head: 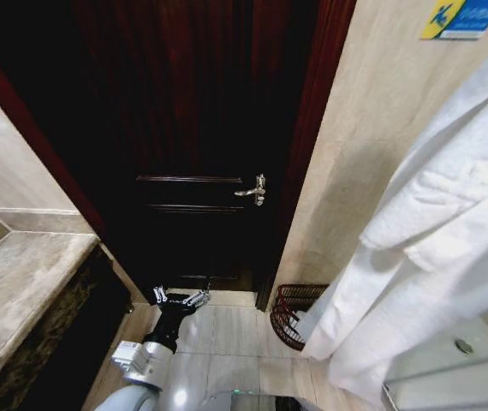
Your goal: Discard the used towel into the hamper.
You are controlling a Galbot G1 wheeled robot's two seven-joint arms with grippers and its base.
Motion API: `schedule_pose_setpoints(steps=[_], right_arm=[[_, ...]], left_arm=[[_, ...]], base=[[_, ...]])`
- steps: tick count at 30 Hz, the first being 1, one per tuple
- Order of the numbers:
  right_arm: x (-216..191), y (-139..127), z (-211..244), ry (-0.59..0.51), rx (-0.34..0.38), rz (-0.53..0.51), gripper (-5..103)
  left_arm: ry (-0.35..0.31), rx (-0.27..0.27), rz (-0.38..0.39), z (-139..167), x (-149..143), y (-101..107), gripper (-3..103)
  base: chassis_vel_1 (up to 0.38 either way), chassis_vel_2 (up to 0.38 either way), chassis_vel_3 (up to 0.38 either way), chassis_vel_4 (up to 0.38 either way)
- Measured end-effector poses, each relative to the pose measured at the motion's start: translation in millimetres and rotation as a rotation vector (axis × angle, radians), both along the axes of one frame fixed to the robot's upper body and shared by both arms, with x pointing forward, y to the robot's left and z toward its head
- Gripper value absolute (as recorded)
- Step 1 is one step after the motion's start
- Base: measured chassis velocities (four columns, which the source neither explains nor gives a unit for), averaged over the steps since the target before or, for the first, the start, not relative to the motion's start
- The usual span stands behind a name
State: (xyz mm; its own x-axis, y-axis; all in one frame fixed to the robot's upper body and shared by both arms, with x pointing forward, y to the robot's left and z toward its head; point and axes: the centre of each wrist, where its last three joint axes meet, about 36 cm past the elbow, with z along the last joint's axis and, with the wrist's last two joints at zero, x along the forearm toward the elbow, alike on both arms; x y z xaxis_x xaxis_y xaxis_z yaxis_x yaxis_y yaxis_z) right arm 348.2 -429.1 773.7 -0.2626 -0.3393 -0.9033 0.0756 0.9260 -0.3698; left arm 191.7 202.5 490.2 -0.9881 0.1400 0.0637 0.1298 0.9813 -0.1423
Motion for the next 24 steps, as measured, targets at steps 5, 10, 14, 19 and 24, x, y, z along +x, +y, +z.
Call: schedule_pose_setpoints(steps=[5,10,14,19,24], right_arm=[[9,-5,8,-0.035,-0.005,-0.014,11],[22,-3,8,-0.053,0.013,-0.006,11],[33,-2,4,-0.057,0.027,0.0,11],[54,-1,-8,-0.05,0.05,0.019,11],[74,2,-25,-0.02,0.079,0.042,11]], left_arm=[[0.0,0.0,0.0,0,0,0,100],[0.0,0.0,0.0,0,0,0,100],[0.0,0.0,0.0,0,0,0,100],[0.0,0.0,0.0,0,0,0,100],[0.0,0.0,0.0,0,0,0,100]], base=[[0.016,-0.019,-0.028,0.013],[0.0,0.0,0.0,0.0],[0.0,0.0,0.0,0.0],[0.0,0.0,0.0,0.0],[0.0,0.0,0.0,0.0]])
